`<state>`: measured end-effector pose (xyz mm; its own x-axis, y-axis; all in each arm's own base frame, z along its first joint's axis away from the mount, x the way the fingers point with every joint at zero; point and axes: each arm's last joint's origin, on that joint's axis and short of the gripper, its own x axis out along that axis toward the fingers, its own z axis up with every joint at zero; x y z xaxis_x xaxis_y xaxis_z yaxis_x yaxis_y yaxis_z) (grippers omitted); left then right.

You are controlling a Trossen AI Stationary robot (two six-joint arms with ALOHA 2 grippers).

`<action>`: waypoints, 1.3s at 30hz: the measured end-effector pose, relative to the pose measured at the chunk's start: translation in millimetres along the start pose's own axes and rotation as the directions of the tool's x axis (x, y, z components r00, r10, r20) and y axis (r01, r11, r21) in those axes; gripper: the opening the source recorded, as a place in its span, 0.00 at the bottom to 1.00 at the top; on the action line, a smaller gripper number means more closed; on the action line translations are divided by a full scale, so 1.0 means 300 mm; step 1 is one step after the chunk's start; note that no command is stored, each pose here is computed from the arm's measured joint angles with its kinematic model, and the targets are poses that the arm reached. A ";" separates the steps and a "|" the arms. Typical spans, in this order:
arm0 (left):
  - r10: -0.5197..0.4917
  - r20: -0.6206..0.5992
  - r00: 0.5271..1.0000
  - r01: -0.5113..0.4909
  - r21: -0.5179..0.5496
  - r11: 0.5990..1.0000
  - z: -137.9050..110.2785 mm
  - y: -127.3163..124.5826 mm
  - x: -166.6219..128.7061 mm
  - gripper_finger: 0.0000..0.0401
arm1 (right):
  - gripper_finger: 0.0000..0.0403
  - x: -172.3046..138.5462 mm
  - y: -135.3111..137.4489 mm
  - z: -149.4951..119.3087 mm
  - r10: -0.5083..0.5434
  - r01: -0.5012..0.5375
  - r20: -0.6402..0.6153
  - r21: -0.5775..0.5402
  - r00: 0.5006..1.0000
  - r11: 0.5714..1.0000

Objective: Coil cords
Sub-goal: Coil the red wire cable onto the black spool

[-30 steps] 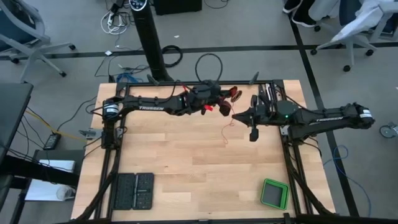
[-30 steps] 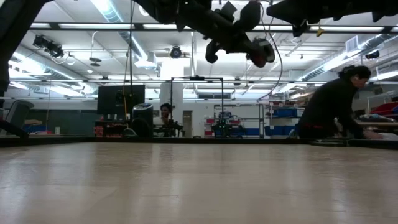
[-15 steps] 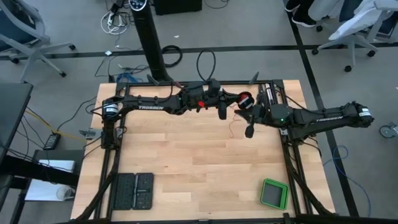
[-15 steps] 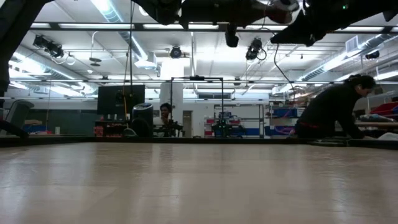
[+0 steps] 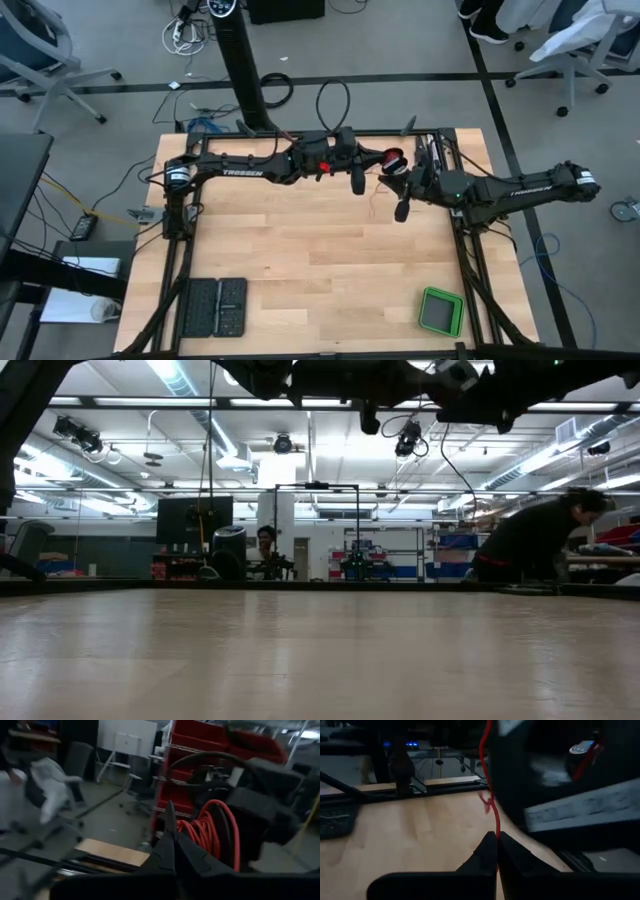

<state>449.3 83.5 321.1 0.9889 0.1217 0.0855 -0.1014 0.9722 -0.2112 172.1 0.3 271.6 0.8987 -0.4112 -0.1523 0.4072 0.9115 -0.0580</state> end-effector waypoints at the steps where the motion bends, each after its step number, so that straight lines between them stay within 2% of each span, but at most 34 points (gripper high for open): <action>1: 0.007 0.002 1.000 -0.007 0.029 1.000 0.001 0.001 0.000 0.00 | 0.00 -0.001 0.002 0.000 0.001 -0.001 0.001 0.008 1.000 1.000; 6: 0.077 -0.035 0.996 -0.066 0.239 0.969 -0.016 0.000 0.000 0.00 | 0.00 -0.006 0.004 0.015 0.008 -0.010 0.043 0.033 0.999 0.999; 9: 0.103 -0.054 0.993 -0.084 0.288 0.954 -0.025 -0.007 0.000 0.00 | 0.00 -0.003 -0.003 0.016 -0.007 0.006 0.044 0.027 0.999 1.000; 17: 0.140 -0.047 0.989 -0.119 0.307 0.944 -0.028 -0.018 0.000 0.00 | 0.00 0.025 -0.013 0.011 -0.028 0.027 0.037 0.027 0.999 0.999; 27: 0.215 -0.217 0.952 -0.121 0.379 0.918 -0.084 -0.004 -0.011 0.00 | 0.00 0.005 -0.021 0.020 -0.020 0.020 0.053 0.008 0.998 1.000; 33: 0.238 -0.276 0.931 -0.100 0.433 0.896 -0.104 0.000 -0.018 0.00 | 0.00 -0.015 -0.035 0.025 -0.028 0.029 0.051 -0.019 0.998 0.999; 39: 0.262 -0.351 0.899 -0.083 0.449 0.890 -0.130 0.007 -0.028 0.00 | 0.00 -0.045 -0.049 0.079 -0.029 0.029 -0.004 -0.066 1.000 0.997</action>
<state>445.1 76.8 282.0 0.9006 0.2933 -0.3206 -0.2214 0.9446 0.2424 157.8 -7.9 297.8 0.8858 -0.4376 -0.1541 0.4215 0.8979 -0.1272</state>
